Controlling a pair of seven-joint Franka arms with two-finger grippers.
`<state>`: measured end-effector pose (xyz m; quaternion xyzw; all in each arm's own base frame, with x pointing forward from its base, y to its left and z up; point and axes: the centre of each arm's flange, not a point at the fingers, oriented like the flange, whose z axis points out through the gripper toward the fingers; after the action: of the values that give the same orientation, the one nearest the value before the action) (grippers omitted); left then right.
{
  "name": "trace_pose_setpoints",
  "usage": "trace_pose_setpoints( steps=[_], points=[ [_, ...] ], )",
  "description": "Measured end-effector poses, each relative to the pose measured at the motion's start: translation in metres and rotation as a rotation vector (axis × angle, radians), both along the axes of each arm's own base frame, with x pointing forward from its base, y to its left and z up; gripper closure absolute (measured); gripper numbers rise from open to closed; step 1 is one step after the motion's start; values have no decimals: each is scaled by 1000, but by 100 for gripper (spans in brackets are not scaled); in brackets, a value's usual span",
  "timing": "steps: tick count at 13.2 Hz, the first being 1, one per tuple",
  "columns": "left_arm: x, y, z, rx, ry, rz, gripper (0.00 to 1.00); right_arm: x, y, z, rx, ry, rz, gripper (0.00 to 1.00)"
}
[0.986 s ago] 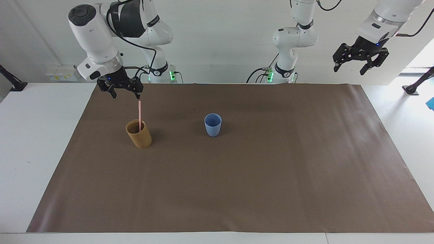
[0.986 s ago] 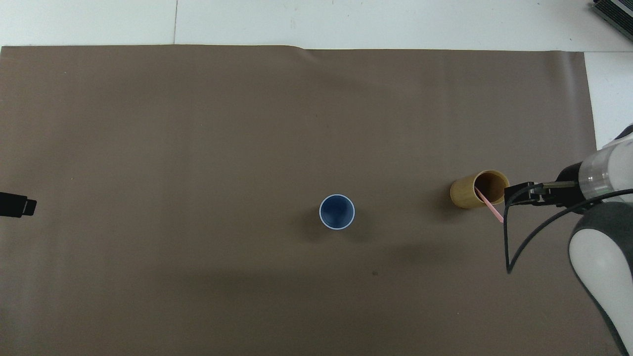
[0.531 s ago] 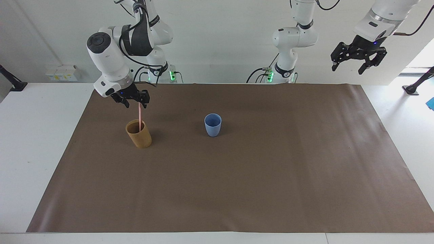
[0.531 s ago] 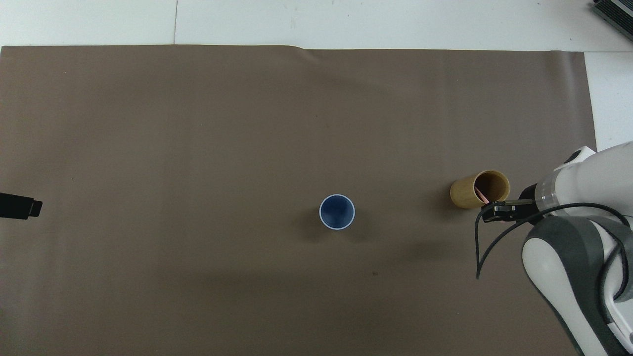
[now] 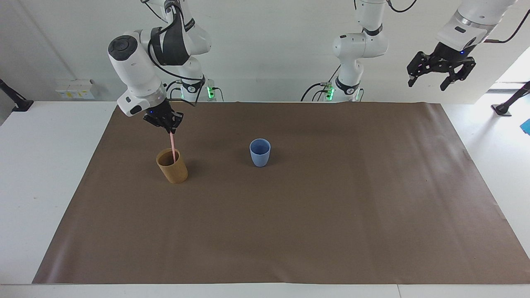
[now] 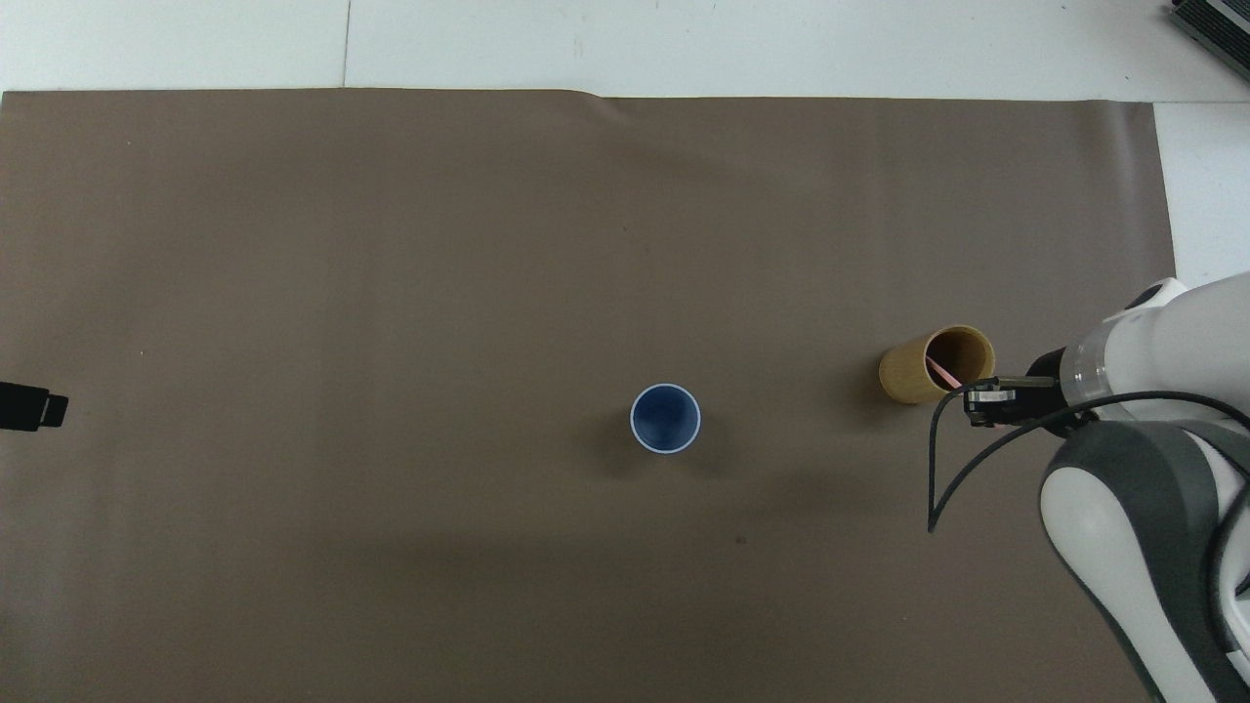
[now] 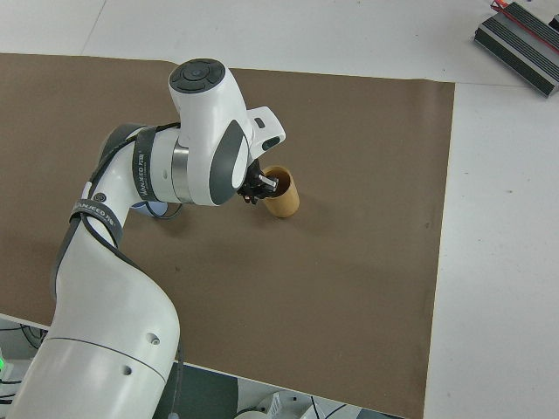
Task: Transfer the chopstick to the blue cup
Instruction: 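Reach the right gripper to the tan tube and grasp the pink stick, then carry the pink stick with the right gripper over the blue cup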
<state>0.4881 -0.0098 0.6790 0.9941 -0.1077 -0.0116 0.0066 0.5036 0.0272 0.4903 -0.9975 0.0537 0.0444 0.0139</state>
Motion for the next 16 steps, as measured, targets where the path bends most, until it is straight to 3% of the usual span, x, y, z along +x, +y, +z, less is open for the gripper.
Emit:
trace_pose_setpoints(
  steps=[4,6,10,16],
  points=[
    [0,-1,0,0,0,-2,0,-7,-9,87,16,39,-26,91],
    [0,0,0,0,0,-1,0,-12,0,117,83,41,-76,91],
    [0,0,0,0,0,-1,0,-13,63,127,234,80,-272,91],
    [0,0,0,0,0,-1,0,-25,196,131,363,143,-556,91]
  ],
)
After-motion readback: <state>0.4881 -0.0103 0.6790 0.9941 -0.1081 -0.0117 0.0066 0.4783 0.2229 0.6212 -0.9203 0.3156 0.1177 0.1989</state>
